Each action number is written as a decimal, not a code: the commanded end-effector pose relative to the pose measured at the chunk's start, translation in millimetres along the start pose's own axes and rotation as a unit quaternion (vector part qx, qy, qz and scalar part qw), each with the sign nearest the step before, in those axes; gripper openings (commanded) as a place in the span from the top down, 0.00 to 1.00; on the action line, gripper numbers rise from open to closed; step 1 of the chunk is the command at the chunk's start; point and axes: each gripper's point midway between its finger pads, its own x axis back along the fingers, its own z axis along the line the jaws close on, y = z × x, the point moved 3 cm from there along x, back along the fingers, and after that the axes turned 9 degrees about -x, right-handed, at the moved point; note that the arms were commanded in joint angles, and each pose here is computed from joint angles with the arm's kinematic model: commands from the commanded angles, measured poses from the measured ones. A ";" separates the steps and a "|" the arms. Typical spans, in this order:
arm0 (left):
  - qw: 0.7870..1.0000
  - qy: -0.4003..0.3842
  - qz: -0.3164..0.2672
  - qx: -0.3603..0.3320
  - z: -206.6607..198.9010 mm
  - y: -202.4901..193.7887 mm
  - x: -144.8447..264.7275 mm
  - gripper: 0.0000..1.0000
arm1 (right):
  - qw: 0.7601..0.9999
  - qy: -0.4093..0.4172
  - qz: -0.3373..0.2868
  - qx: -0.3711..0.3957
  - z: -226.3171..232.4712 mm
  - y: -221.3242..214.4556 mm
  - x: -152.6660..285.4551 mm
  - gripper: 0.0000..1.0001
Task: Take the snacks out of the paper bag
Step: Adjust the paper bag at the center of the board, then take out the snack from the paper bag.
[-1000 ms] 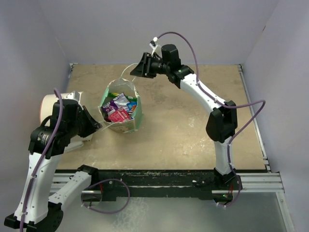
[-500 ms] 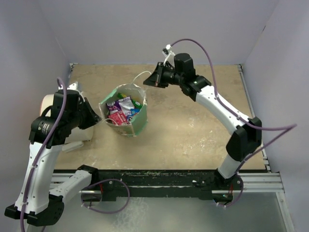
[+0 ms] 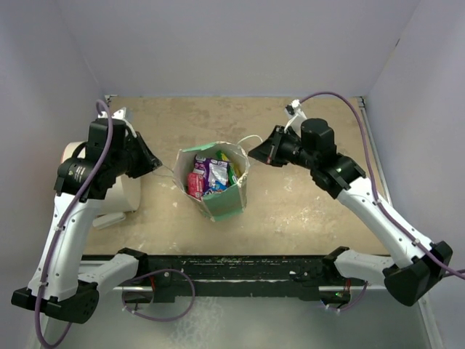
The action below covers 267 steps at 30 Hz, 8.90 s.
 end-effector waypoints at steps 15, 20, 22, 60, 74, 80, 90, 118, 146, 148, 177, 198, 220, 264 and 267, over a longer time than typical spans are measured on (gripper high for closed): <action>0.985 -0.085 0.003 0.152 -18.9 -28.6 15.1 0.21 | 0.999 0.004 -0.040 0.019 13.5 11.2 31.5 1.00; 0.973 -0.107 0.003 0.203 -18.9 -43.6 13.1 0.12 | 0.999 0.002 -0.041 0.011 10.2 8.7 30.9 1.00; 0.967 -0.121 0.004 0.225 -20.1 -48.8 12.0 0.07 | 0.999 0.000 -0.042 0.011 10.5 9.4 31.9 1.00; 0.970 -0.100 -0.044 0.216 -22.5 -13.1 -16.5 1.00 | 0.998 -0.009 -0.047 0.029 11.2 13.2 35.4 1.00; 0.961 -0.167 -0.024 0.219 -34.4 -29.6 -15.5 0.72 | 0.998 -0.005 -0.048 0.037 14.6 16.0 35.8 1.00; 0.952 -0.214 -0.033 0.217 -45.8 -24.5 -13.1 0.69 | 0.998 -0.006 -0.047 0.036 14.7 15.3 36.9 1.00; 0.941 -0.262 -0.021 0.213 -61.0 -19.7 -9.3 0.61 | 0.998 -0.007 -0.049 0.037 15.8 17.0 37.6 1.00; 0.909 -0.411 0.041 0.057 -104.2 -9.9 -21.1 0.42 | 0.998 -0.008 -0.050 0.040 15.4 19.0 33.4 1.00; 0.957 -0.258 -0.130 0.008 -89.4 70.5 -3.0 1.00 | 0.996 0.007 -0.035 0.082 26.2 26.3 25.8 1.00; 0.960 -0.233 -0.154 0.005 -85.6 83.1 -1.1 1.00 | 0.995 0.021 -0.027 0.097 32.4 28.5 20.1 1.00; 0.928 -0.306 -0.207 -0.034 -101.1 114.4 12.4 1.00 | 0.965 0.130 0.160 0.162 57.8 -69.8 -17.6 1.00; 0.909 -0.395 -0.129 -0.033 -113.6 80.7 -1.2 1.00 | 0.958 -0.156 0.070 0.228 -3.4 -22.7 48.9 0.34; 0.914 -0.382 -0.137 -0.027 -110.6 82.0 -3.2 1.00 | 0.967 -0.123 0.154 0.163 -13.1 -60.3 -91.2 0.56; 0.920 -0.369 -0.130 -0.001 -102.9 69.4 0.7 1.00 | 0.989 -0.040 0.088 0.115 50.0 -42.7 -56.5 1.00; 0.924 -0.358 -0.135 0.000 -101.0 71.5 0.1 1.00 | 0.989 -0.035 0.082 0.115 56.9 -38.6 -44.4 1.00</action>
